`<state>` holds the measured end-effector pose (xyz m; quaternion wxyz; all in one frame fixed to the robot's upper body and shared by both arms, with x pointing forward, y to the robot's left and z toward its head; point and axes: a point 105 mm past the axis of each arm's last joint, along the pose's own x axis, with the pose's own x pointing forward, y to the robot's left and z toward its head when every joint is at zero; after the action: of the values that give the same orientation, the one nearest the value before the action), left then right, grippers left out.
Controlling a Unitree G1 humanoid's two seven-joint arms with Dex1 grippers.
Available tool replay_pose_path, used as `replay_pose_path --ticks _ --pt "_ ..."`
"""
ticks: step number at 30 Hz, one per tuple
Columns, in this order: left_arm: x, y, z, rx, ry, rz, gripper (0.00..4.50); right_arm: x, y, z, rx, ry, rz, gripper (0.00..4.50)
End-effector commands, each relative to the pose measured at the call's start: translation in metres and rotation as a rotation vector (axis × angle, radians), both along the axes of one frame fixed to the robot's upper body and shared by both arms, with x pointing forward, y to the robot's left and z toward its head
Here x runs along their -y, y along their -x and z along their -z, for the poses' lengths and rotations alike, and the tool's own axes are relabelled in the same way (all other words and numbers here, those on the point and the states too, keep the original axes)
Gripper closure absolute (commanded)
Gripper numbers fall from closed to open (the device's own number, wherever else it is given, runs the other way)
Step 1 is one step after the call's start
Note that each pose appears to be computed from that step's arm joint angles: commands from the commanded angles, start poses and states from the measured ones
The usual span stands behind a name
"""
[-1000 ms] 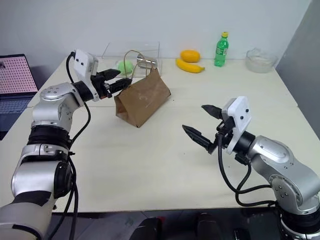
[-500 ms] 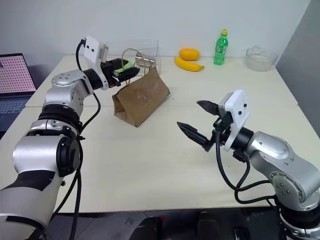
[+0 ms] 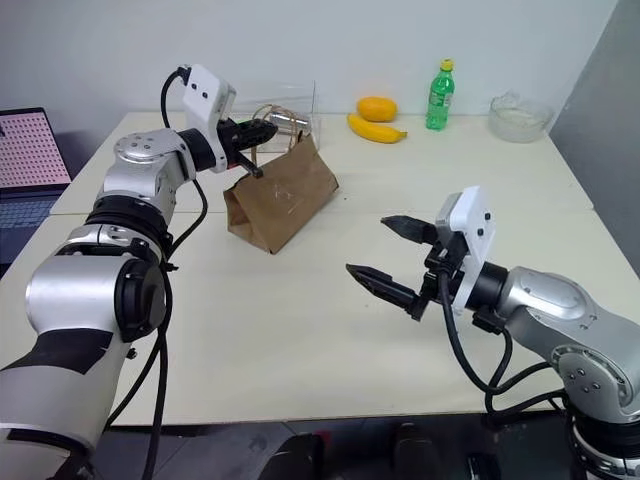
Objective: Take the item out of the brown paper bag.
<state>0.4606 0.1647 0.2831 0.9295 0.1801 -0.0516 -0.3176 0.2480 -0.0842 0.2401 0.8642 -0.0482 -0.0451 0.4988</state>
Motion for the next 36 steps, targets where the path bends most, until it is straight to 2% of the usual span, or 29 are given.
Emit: replay_pose_path --ticks 1,4,8,11,16,20,30,36 --pt "0.014 0.008 -0.032 0.116 -0.077 0.078 4.48 0.001 0.008 -0.008 0.045 -0.007 -0.011 0.00" --pt "0.024 0.014 -0.041 0.171 -0.143 0.143 4.48 0.002 0.009 -0.007 0.041 -0.001 -0.010 0.00" --pt "0.043 0.028 -0.065 0.334 -0.259 0.243 4.48 0.005 0.016 -0.002 0.061 0.031 -0.017 0.00" --pt "0.055 0.036 -0.078 0.392 -0.265 0.299 4.48 0.008 0.020 0.000 0.077 0.028 -0.009 0.00" --pt "0.074 0.045 -0.085 0.427 -0.252 0.390 4.48 0.011 0.024 0.001 0.108 0.006 0.029 0.00" --pt "0.084 0.045 -0.082 0.416 -0.236 0.422 4.48 0.013 0.024 0.001 0.138 -0.005 0.073 0.00" --pt "0.094 0.038 -0.051 0.280 -0.191 0.456 4.48 0.026 0.020 0.001 0.158 -0.035 0.238 0.00" --pt "0.095 0.036 -0.052 0.243 -0.166 0.445 4.48 0.028 0.020 0.001 0.157 -0.045 0.271 0.00"
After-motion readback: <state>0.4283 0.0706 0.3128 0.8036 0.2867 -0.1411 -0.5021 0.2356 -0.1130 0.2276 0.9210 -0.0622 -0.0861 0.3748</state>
